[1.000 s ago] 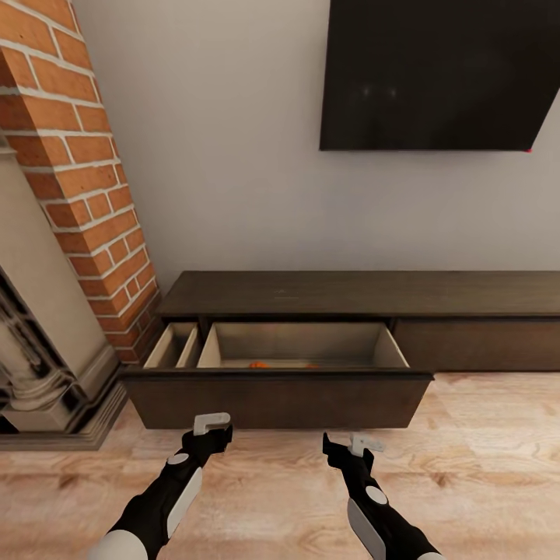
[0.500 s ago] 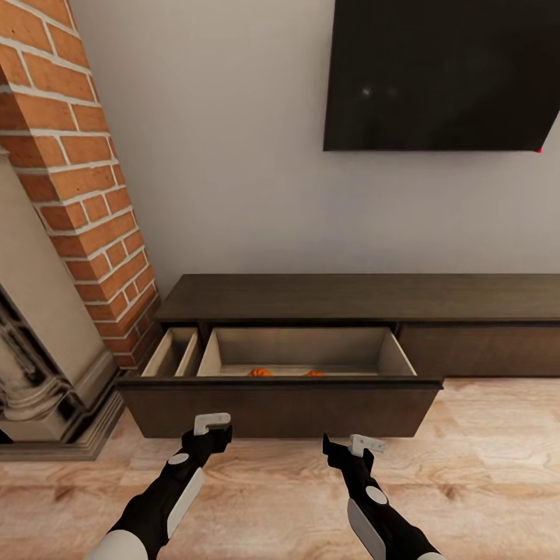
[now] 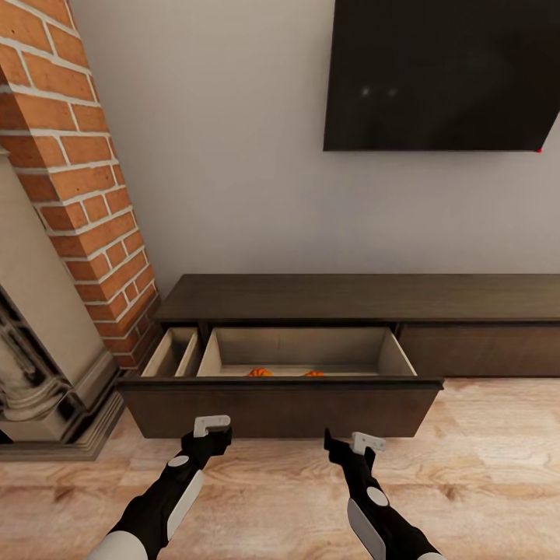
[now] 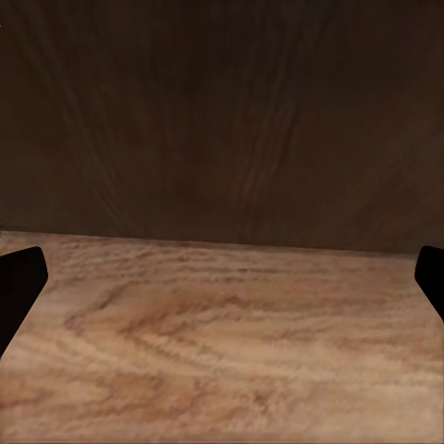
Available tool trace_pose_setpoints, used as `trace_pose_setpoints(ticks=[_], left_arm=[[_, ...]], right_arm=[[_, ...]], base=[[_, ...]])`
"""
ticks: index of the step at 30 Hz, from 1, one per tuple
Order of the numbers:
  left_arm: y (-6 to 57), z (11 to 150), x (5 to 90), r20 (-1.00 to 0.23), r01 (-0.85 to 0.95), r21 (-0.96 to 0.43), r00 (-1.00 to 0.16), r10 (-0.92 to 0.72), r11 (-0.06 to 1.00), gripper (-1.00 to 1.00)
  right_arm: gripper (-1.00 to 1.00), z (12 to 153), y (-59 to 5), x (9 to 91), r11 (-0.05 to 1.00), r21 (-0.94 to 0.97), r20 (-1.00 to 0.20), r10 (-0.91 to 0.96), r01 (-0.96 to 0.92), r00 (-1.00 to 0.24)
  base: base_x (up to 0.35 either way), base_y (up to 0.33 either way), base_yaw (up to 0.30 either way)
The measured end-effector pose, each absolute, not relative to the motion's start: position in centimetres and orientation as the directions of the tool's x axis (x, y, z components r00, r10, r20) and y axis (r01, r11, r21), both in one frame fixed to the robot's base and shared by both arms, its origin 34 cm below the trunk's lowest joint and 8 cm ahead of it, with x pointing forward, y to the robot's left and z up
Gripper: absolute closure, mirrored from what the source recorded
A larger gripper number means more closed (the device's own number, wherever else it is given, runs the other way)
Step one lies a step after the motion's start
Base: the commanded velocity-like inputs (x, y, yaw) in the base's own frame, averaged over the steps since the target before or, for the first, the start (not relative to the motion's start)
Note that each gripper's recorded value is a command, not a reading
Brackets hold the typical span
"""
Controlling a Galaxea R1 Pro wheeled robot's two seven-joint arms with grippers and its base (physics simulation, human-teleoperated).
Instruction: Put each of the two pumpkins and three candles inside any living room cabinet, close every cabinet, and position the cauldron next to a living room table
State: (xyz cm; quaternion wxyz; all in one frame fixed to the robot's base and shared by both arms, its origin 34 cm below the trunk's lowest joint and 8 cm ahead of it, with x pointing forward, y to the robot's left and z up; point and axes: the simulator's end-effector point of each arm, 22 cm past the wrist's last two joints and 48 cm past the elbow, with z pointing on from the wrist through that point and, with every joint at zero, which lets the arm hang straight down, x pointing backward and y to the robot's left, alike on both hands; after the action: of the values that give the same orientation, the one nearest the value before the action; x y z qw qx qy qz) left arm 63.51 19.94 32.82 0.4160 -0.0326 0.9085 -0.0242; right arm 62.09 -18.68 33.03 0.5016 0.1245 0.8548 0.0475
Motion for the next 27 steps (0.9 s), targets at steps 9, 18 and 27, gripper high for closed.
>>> trace_pose_setpoints(ticks=[9,18,27], left_arm=[[20.0,32.9,63.6,-0.761,-0.040,-0.073,-0.644,-0.081,0.997,-1.00],[19.9,33.0,63.6,-0.761,-0.040,-0.073,-0.643,-0.082,0.997,-1.00],[20.0,32.9,63.6,-0.761,-0.040,-0.073,-0.644,-0.081,0.997,-1.00]], right_arm=[[-1.00,34.1,-19.0,62.6,0.962,0.214,-0.870,0.266,0.168,-0.415],[-1.00,34.1,-19.0,62.6,0.963,0.213,-0.872,0.264,0.168,-0.411],[-1.00,33.3,-19.2,62.1,0.964,0.202,-0.865,0.258,0.172,-0.430]], base=[[0.014,0.002,0.000],[0.084,0.011,0.000],[0.121,0.000,0.000]])
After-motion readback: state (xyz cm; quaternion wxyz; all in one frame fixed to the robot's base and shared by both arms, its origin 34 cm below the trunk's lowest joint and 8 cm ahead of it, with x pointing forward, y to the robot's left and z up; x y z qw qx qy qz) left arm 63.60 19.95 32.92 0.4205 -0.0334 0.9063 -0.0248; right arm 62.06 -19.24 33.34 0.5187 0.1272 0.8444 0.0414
